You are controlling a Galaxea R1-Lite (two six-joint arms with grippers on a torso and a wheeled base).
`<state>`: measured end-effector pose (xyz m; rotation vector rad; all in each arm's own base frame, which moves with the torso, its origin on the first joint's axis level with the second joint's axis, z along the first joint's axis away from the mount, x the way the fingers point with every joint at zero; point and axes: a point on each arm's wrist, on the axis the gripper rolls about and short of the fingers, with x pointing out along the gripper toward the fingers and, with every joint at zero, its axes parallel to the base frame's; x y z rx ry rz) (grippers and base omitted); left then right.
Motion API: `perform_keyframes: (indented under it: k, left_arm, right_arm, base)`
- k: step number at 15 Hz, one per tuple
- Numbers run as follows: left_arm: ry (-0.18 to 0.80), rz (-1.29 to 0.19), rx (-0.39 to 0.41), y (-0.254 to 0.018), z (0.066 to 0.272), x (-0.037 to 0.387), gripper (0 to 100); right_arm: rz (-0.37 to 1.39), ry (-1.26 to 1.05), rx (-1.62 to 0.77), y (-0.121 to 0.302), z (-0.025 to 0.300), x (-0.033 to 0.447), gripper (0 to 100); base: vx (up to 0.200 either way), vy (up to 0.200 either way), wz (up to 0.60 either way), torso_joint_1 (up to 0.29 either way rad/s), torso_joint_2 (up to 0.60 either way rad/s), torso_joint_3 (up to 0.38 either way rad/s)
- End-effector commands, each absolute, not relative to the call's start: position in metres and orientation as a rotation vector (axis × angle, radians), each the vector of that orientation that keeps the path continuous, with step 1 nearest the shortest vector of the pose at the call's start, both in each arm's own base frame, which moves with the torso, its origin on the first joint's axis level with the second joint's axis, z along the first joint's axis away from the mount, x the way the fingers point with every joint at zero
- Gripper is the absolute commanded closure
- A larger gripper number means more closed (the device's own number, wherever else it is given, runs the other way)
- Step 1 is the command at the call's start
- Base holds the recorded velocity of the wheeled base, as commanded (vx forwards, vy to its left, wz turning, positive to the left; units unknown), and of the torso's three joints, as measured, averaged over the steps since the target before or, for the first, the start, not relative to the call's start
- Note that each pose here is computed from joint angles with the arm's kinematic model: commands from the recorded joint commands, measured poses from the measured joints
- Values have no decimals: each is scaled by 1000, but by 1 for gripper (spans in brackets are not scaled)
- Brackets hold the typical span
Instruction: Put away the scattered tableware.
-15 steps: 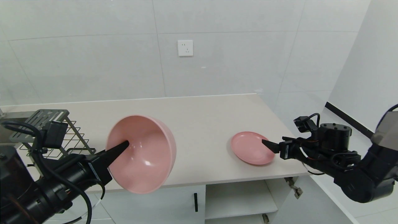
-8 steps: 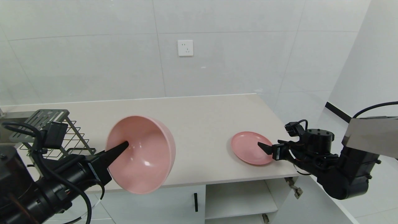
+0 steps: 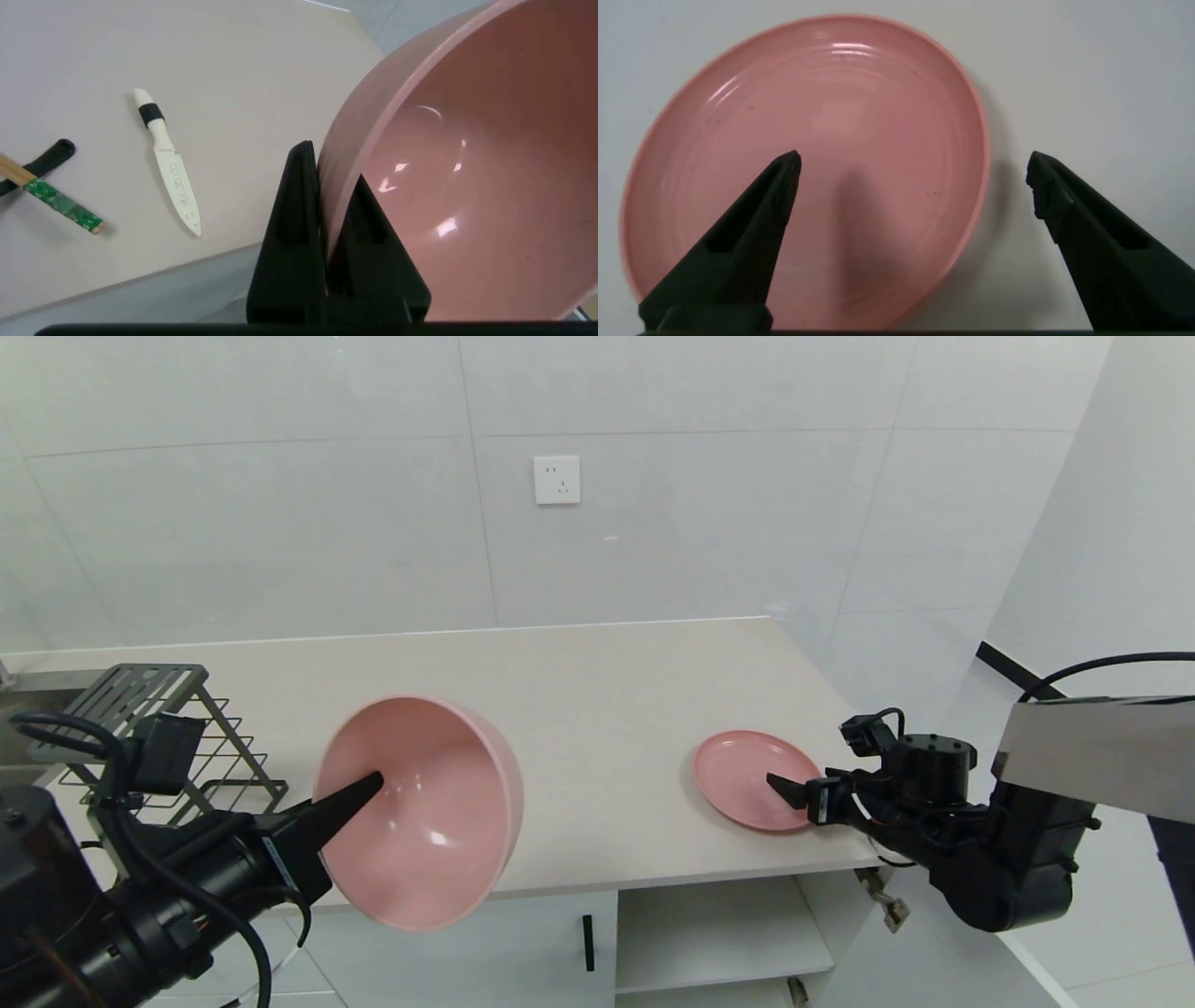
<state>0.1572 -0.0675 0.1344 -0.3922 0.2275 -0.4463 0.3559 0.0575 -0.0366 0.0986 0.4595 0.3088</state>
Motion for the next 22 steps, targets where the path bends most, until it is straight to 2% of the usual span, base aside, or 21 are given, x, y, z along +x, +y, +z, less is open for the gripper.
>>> perform_keyframes:
  k: [1, 4, 5, 11, 15, 22]
  left_arm:
    - [228, -446, -393, -68, 134, 157, 100]
    - [228, -445, -393, -67, 134, 157, 100]
    - [231, -444, -393, -67, 134, 157, 100]
    - [231, -444, -393, -67, 133, 155, 100]
    - [229, -445, -391, -66, 133, 155, 100]
    - [241, -443, -389, -65, 131, 152, 100]
  right_arm:
    - [318, 478, 96, 61, -45, 356, 0]
    - [335, 491, 92, 68, -54, 358, 0]
    - [345, 495, 89, 72, -55, 358, 100]
    - [272, 514, 81, 65, -58, 359, 100]
    - [280, 445, 83, 67, -34, 360, 100]
    - [278, 433, 84, 70, -35, 360, 100]
  base:
    - [0, 0, 0, 0, 0, 0]
    - [0, 0, 0, 0, 0, 0]
    - [0, 0, 0, 0, 0, 0]
    - [0, 0, 0, 0, 0, 0]
    - [0, 0, 0, 0, 0, 0]
    - [0, 0, 0, 0, 0, 0]
